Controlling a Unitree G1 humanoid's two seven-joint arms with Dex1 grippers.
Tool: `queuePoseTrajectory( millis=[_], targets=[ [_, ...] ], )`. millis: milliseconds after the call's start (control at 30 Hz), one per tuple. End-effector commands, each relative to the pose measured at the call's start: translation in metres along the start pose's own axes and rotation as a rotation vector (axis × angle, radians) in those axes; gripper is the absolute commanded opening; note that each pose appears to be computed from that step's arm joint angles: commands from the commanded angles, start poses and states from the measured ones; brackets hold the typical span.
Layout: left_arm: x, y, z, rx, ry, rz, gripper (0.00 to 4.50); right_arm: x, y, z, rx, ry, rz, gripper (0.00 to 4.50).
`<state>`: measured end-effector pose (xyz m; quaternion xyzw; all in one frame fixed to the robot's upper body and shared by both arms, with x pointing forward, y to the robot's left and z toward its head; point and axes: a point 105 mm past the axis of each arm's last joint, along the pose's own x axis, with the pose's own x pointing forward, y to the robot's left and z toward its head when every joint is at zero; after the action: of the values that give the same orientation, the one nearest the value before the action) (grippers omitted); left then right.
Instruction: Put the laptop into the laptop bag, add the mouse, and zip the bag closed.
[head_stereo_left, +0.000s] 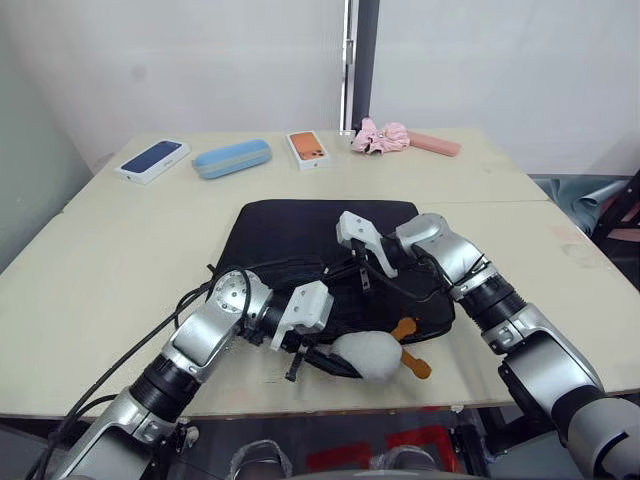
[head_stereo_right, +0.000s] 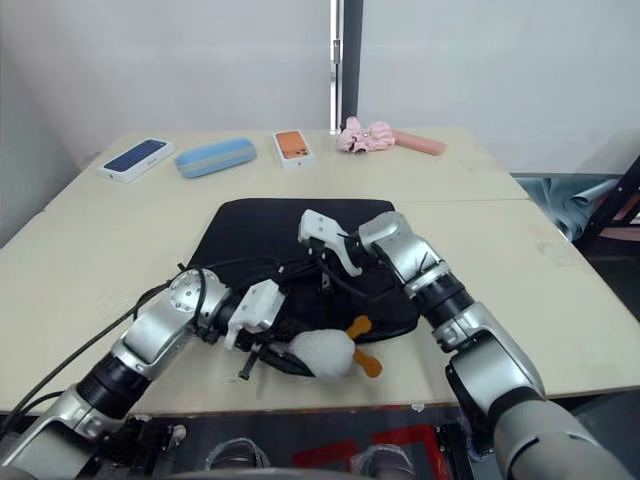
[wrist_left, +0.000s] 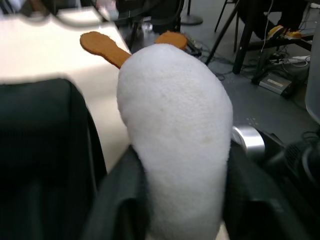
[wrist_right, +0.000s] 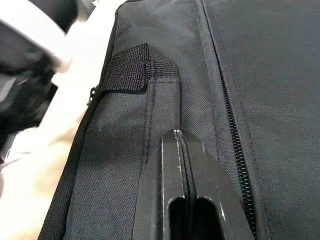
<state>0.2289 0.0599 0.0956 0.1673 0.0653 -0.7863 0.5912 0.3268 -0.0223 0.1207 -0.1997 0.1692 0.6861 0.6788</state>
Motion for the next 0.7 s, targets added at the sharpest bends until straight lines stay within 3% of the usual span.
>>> queuePoseTrajectory(
  millis=[33, 167, 467, 700],
  targets=[
    [-0.017, 0.004, -0.016, 0.020, 0.118, 0.098, 3.16, 0.005, 0.004, -0.042, 0.112, 0.129, -0.008, 0.00],
    [-0.020, 0.007, -0.026, 0.050, 0.192, 0.175, 4.45, 0.005, 0.004, -0.043, 0.111, 0.128, -0.010, 0.00],
    [-0.017, -0.002, -0.017, 0.035, 0.174, 0.190, 4.45, 0.005, 0.002, -0.040, 0.099, 0.127, -0.006, 0.00],
    [-0.055, -0.023, -0.006, 0.014, 0.228, 0.185, 4.45, 0.002, 0.002, -0.041, 0.100, 0.125, -0.009, 0.00]
  ],
)
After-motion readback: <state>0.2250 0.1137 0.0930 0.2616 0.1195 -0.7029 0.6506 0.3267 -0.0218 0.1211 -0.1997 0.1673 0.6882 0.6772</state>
